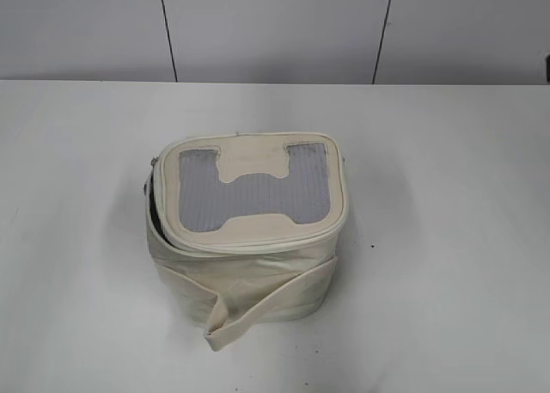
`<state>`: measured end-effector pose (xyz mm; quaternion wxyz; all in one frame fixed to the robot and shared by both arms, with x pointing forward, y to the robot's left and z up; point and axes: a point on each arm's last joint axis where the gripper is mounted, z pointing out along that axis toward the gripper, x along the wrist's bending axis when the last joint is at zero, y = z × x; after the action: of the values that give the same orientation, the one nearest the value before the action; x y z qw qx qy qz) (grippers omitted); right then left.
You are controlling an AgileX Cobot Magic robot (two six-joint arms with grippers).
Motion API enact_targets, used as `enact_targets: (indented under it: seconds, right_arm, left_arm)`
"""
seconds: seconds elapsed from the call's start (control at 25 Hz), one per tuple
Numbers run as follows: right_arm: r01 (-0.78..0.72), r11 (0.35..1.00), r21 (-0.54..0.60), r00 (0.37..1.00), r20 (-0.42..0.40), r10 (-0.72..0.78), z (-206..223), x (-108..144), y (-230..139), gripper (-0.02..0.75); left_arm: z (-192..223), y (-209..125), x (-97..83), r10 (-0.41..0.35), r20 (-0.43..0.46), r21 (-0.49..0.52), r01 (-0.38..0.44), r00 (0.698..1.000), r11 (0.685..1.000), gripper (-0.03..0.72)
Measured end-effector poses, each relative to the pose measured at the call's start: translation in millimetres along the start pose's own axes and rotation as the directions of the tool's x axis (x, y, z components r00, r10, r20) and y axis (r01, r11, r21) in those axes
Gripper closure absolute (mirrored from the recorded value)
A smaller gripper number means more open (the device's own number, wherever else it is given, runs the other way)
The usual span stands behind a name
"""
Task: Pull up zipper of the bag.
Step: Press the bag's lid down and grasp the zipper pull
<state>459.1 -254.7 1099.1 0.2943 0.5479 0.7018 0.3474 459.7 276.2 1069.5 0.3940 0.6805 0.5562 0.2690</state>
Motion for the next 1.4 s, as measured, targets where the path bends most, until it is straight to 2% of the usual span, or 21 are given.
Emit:
enact_targets:
  seconds: [0.24,0.4,0.6,0.8,0.96,1.04,1.16,1.24,1.4]
  right_arm:
    - [0.013,1.000,0.025,1.000,-0.007,-0.013,22.4,-0.6,18.0,0.170]
    - [0.035,0.999,0.027,0.999,-0.041,-0.034,28.3,4.2,22.4,0.170]
    - [0.125,0.992,0.023,0.988,-0.096,-0.123,28.7,16.6,23.0,0.170]
    - [0.183,0.983,0.021,0.975,-0.135,-0.179,27.8,27.9,22.0,0.170]
    - [0.191,0.981,0.024,0.972,-0.140,-0.186,27.7,29.1,21.6,0.170]
    - [0.192,0.981,0.024,0.972,-0.141,-0.187,27.7,29.3,21.5,0.170]
    - [0.192,0.981,0.024,0.972,-0.142,-0.187,27.6,29.4,21.6,0.170]
    - [0.192,0.981,0.025,0.972,-0.142,-0.187,27.6,29.4,21.5,0.170]
    - [0.186,0.982,0.025,0.973,-0.145,-0.181,27.6,29.7,21.5,0.170]
  left_arm:
    - [24.0,21.3,2.2,0.013,0.019,0.024,-0.014,1.000,1.000,0.358]
    - [47.6,34.5,-17.9,0.050,0.127,0.087,-0.061,0.991,0.994,0.358]
    - [75.2,46.8,-47.4,0.083,0.268,0.170,-0.132,0.960,0.977,0.358]
    - [91.0,44.3,-55.0,0.150,0.305,0.234,-0.227,0.940,0.945,0.358]
    - [94.9,39.7,-52.1,0.119,0.277,0.290,-0.201,0.953,0.936,0.358]
    - [95.1,38.8,-51.3,0.081,0.257,0.311,-0.162,0.963,0.937,0.358]
    - [95.2,37.2,-47.3,0.070,0.209,0.340,-0.140,0.975,0.930,0.358]
    - [95.2,35.5,-42.7,0.089,0.162,0.365,-0.144,0.983,0.920,0.358]
    - [95.2,34.4,-31.3,0.079,0.025,0.395,-0.082,0.997,0.915,0.358]
